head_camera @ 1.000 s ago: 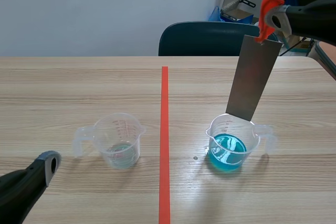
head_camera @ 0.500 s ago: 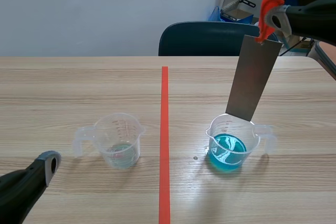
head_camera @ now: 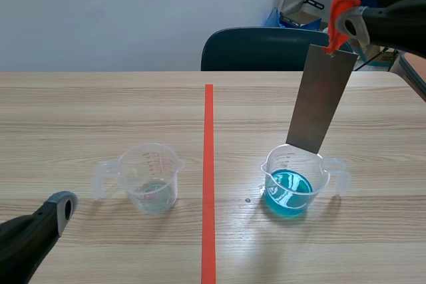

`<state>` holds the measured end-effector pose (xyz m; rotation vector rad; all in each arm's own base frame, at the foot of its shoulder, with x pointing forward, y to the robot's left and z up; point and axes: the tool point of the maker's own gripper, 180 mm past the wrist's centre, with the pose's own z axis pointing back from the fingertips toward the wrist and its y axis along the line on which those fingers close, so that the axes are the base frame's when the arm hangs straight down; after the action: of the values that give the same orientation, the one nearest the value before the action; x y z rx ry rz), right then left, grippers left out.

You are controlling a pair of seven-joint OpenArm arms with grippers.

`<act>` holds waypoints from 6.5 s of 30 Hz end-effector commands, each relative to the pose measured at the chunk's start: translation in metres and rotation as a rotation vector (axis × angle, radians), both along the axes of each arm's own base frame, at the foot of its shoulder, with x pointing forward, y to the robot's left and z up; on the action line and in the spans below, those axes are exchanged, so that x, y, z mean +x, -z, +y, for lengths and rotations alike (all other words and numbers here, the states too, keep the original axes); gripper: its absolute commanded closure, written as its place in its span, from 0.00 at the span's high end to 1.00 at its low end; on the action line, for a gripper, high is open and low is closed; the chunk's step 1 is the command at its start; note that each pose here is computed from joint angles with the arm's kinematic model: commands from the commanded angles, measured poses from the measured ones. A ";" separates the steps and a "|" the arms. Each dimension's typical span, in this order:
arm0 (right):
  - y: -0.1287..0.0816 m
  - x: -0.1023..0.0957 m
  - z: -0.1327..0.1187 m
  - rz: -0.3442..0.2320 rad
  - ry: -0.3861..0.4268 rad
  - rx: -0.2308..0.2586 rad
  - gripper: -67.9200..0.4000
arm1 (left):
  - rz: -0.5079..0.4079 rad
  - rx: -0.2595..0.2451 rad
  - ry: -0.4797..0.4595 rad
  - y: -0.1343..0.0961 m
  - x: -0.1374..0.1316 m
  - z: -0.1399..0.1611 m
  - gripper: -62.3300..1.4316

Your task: Do the redox reaction experiment

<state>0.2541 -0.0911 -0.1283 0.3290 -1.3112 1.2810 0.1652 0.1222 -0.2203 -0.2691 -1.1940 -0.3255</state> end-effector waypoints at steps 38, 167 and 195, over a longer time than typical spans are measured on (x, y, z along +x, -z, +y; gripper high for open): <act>-0.010 0.000 0.003 -0.027 -0.019 0.020 0.02 | -0.074 -0.043 0.000 -0.015 0.005 -0.004 1.00; -0.010 0.000 0.003 -0.027 -0.017 0.025 0.02 | -0.176 -0.116 0.460 0.060 0.042 -0.149 1.00; -0.010 0.000 0.003 -0.027 -0.017 0.025 0.02 | -0.179 -0.117 0.460 0.060 0.042 -0.149 1.00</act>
<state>0.2541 -0.0910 -0.1283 0.3299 -1.3129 1.2792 0.2061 -0.0221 -0.2885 -0.6045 -1.2942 -0.7096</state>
